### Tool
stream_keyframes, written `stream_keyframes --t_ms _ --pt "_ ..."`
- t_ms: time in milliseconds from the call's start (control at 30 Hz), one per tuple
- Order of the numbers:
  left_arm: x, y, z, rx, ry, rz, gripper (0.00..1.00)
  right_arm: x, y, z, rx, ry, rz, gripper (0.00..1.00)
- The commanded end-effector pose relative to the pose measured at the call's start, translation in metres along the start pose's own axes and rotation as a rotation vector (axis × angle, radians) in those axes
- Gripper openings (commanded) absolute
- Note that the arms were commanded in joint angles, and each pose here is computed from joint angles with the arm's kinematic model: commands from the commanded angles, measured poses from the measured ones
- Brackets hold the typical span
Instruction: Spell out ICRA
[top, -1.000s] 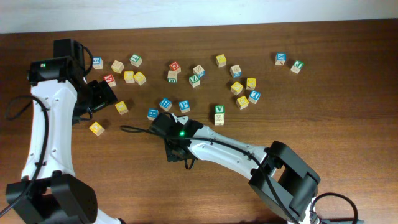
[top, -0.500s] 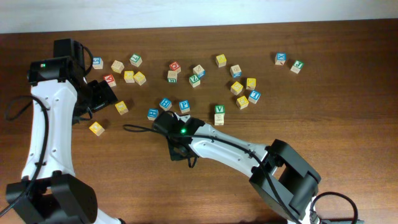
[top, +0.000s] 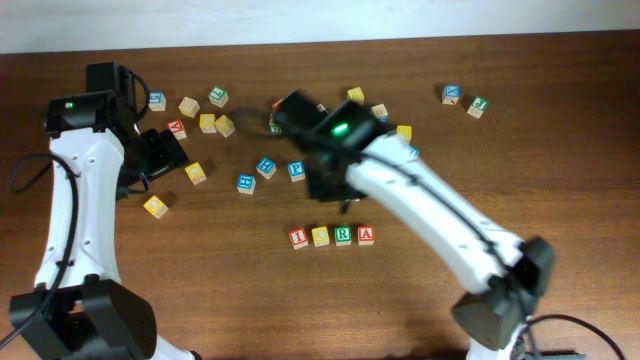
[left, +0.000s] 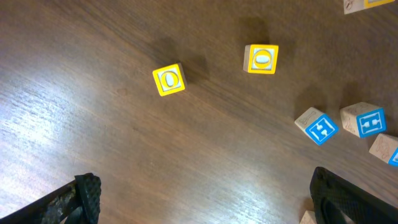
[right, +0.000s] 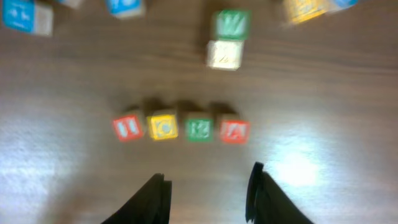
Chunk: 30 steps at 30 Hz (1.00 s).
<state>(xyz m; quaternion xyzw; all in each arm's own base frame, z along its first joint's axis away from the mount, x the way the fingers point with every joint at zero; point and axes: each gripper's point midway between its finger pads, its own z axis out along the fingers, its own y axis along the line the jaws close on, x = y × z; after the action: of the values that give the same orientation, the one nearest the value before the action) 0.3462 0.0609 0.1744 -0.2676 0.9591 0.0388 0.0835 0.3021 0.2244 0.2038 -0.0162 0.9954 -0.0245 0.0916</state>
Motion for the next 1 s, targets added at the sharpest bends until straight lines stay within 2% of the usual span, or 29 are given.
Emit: stream_keyframes --t_ms 0,33,67,100,200,233,333,467,533,600,667,700,733,900,967 --pt "-0.001 0.001 0.000 0.002 -0.001 -0.007 0.99 -0.014 -0.076 -0.064 0.002 -0.122 0.091 0.36" --pt "-0.001 0.001 -0.001 0.002 -0.001 -0.007 0.99 -0.013 -0.098 -0.070 0.015 -0.121 0.142 0.39" --pt "-0.001 0.001 -0.001 0.002 -0.001 -0.006 0.99 -0.015 -0.125 -0.075 0.011 -0.118 0.170 0.66" --pt "-0.001 0.001 -0.001 0.002 -0.001 -0.006 0.99 -0.018 -0.144 -0.073 0.016 -0.110 0.201 0.78" --pt "-0.001 0.001 0.000 0.002 -0.001 -0.007 0.99 -0.015 -0.154 -0.054 -0.049 -0.014 0.287 0.84" --pt "-0.001 0.001 -0.001 0.002 -0.001 -0.006 0.99 -0.011 -0.151 -0.045 -0.054 0.020 0.285 1.00" --pt "-0.001 0.001 0.000 0.002 -0.001 -0.007 0.99 0.001 -0.162 -0.008 0.032 0.104 0.257 0.98" --pt "-0.001 0.001 -0.001 0.002 -0.001 -0.006 0.99 0.003 -0.191 0.005 0.057 0.136 0.322 0.98" --pt "0.001 -0.006 -0.001 0.039 0.012 -0.018 0.99 0.002 -0.211 0.014 0.062 0.145 0.400 0.98" --pt "0.006 -0.015 -0.001 0.092 0.037 -0.017 0.99 0.000 -0.209 0.026 -0.027 0.167 0.479 0.98" --pt "0.019 -0.038 -0.006 0.226 0.112 -0.013 0.99 0.001 -0.210 0.036 -0.029 0.173 0.476 0.98" --pt "0.034 -0.062 -0.011 0.350 0.168 0.070 0.99 -0.003 -0.208 0.042 -0.042 0.157 0.486 0.98" --pt "0.045 -0.072 -0.012 0.364 0.184 0.142 0.99 -0.007 -0.204 0.046 -0.066 0.149 0.490 0.98" --pt "0.059 -0.095 -0.012 0.319 0.158 0.253 0.99 -0.010 -0.201 0.053 -0.086 0.140 0.491 0.98" --pt "0.077 -0.098 -0.002 0.295 0.193 0.333 0.98 -0.006 -0.199 0.055 -0.092 0.155 0.489 0.98"
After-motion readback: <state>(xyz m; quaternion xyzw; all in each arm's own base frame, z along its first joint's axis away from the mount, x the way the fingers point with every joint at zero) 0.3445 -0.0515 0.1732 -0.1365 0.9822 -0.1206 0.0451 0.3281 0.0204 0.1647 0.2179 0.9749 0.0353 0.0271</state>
